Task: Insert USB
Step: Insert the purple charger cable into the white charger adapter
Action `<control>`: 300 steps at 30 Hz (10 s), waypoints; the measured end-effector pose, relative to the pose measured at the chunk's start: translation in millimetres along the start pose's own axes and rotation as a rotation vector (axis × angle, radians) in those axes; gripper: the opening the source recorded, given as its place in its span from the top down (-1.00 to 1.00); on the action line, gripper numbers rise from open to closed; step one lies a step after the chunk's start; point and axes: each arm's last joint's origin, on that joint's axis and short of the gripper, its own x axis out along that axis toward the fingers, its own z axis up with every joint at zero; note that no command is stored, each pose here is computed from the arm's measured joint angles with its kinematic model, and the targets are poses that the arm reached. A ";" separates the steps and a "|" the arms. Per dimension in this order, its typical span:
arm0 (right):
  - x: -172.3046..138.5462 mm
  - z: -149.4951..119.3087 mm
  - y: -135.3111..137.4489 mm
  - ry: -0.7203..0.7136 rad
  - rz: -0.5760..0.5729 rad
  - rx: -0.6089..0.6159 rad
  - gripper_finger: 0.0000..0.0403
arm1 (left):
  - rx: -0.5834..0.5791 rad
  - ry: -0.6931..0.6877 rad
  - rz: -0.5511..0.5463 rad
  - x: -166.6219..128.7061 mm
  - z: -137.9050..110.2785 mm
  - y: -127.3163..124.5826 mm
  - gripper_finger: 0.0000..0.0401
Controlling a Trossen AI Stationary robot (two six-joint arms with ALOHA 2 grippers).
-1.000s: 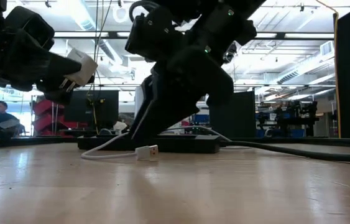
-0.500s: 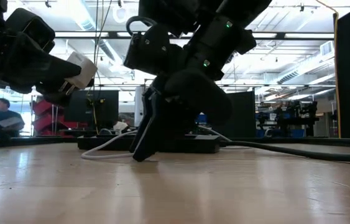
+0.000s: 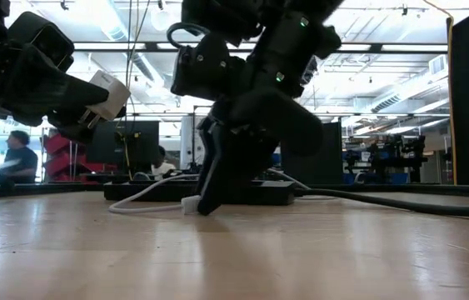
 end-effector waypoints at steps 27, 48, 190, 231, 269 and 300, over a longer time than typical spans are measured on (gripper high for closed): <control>-26.8 32.9 0.6 -0.012 -0.067 -0.072 0.48 | -0.001 0.034 0.056 -0.1 -4.5 2.6 0.37; 10.8 31.8 -6.9 0.138 0.013 -0.069 0.51 | -0.017 0.052 0.063 -0.1 -6.4 3.4 0.37; -79.8 -14.7 -22.3 -1.368 -0.217 0.323 1.00 | 0.161 -0.352 0.048 56.1 57.9 -6.0 0.37; -80.1 -14.7 -27.1 -1.370 -0.179 0.317 1.00 | 0.133 -0.381 -0.008 61.0 66.0 -10.8 0.37; -71.9 -14.5 -25.5 -1.293 -0.060 0.266 1.00 | 0.093 -0.363 -0.092 49.3 67.7 -14.6 0.37; -71.6 -18.0 -40.0 -1.316 -0.042 0.320 0.22 | 0.067 -0.297 -0.062 45.9 57.5 -9.7 0.37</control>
